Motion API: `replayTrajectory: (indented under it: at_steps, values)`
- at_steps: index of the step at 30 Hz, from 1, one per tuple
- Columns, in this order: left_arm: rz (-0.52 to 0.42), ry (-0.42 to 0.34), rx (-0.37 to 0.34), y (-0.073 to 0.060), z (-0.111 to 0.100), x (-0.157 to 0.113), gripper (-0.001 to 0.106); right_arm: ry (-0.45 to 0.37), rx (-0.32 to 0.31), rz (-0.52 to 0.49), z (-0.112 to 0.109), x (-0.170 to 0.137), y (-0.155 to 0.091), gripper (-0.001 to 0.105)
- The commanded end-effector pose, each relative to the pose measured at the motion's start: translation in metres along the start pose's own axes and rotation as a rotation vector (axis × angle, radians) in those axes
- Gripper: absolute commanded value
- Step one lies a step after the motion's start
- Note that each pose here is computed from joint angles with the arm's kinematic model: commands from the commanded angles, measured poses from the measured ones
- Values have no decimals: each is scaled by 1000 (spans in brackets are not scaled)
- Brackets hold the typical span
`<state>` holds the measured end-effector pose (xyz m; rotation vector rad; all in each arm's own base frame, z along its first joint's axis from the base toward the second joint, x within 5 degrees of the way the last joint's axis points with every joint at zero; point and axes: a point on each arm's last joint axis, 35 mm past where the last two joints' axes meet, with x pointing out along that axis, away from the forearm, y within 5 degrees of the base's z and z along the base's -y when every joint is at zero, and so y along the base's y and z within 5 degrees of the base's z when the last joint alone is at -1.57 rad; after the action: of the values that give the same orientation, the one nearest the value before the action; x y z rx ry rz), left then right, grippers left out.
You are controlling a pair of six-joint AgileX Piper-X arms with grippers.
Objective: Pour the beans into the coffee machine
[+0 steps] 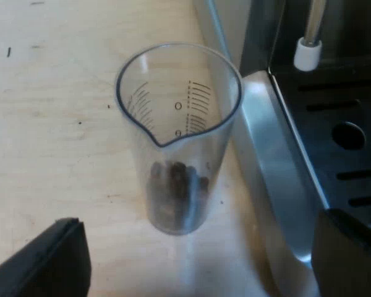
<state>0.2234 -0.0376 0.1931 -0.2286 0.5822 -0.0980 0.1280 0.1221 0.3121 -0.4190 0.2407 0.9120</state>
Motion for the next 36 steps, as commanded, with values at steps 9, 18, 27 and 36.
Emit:
replayTrajectory:
  at_steps: [9,18,27,36]
  values:
    - [-27,-178,103,1,-5,10,85,-22,-14,-3,4,-1,0,64]
    - [-37,-204,60,8,-29,13,85,-22,-14,-3,4,-1,0,64]
    - [-47,-242,61,9,-32,26,85,-22,-14,-3,4,-1,0,64]
    - [-37,-261,59,12,-39,39,85,-22,-14,-3,4,-1,0,64]
